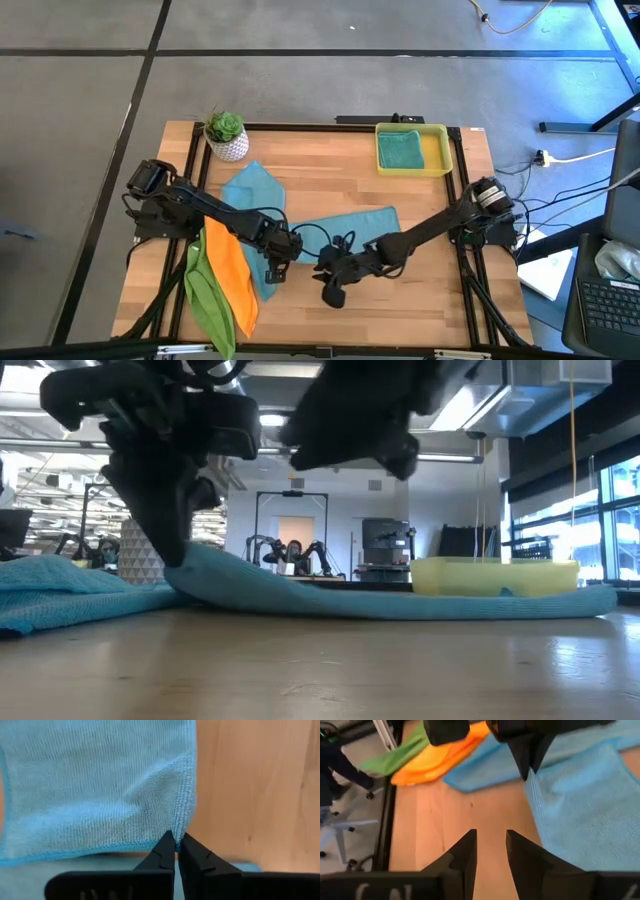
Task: Fold microfiber towels
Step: Fold the right blue microfiber towel
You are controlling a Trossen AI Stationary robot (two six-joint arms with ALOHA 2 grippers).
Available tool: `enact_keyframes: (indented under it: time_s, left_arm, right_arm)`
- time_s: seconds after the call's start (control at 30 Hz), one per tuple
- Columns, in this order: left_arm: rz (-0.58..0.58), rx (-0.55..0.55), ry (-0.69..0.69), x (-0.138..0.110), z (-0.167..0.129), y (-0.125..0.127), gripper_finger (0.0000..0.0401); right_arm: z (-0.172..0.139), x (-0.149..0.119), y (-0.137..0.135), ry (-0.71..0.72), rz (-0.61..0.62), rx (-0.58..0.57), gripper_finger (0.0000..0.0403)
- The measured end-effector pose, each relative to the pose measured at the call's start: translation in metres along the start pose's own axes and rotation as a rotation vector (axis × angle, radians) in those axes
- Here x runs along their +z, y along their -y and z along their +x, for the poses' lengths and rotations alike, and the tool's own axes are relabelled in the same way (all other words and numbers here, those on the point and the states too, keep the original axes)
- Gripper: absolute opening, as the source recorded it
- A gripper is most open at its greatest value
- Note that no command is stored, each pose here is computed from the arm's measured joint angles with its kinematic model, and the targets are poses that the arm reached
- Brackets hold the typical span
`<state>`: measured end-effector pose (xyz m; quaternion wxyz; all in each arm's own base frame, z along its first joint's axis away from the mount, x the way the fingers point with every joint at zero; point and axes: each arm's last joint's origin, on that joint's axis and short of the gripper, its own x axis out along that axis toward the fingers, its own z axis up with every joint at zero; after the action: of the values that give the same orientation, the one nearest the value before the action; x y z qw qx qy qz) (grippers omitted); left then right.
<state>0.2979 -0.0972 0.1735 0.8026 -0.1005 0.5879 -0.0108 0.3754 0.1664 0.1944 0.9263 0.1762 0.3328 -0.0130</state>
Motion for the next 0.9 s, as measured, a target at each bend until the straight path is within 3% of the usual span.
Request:
enact_keyframes:
  time_s: [0.3,0.67,0.9]
  left_arm:
    - [-0.126,-0.140,-0.046,0.001,-0.010,-0.001,0.0001]
    - [-0.264,-0.379,-0.037,0.020,-0.014,-0.016,0.0001]
    - [-0.278,-0.474,-0.062,0.025,-0.016,-0.026,0.0001]
  right_arm:
    - [0.011,0.000,-0.003,0.044,-0.024,0.051,0.0113]
    - [0.012,0.007,0.004,0.092,-0.066,-0.001,0.0240]
    - [0.018,0.004,0.005,0.128,-0.091,-0.041,0.0245]
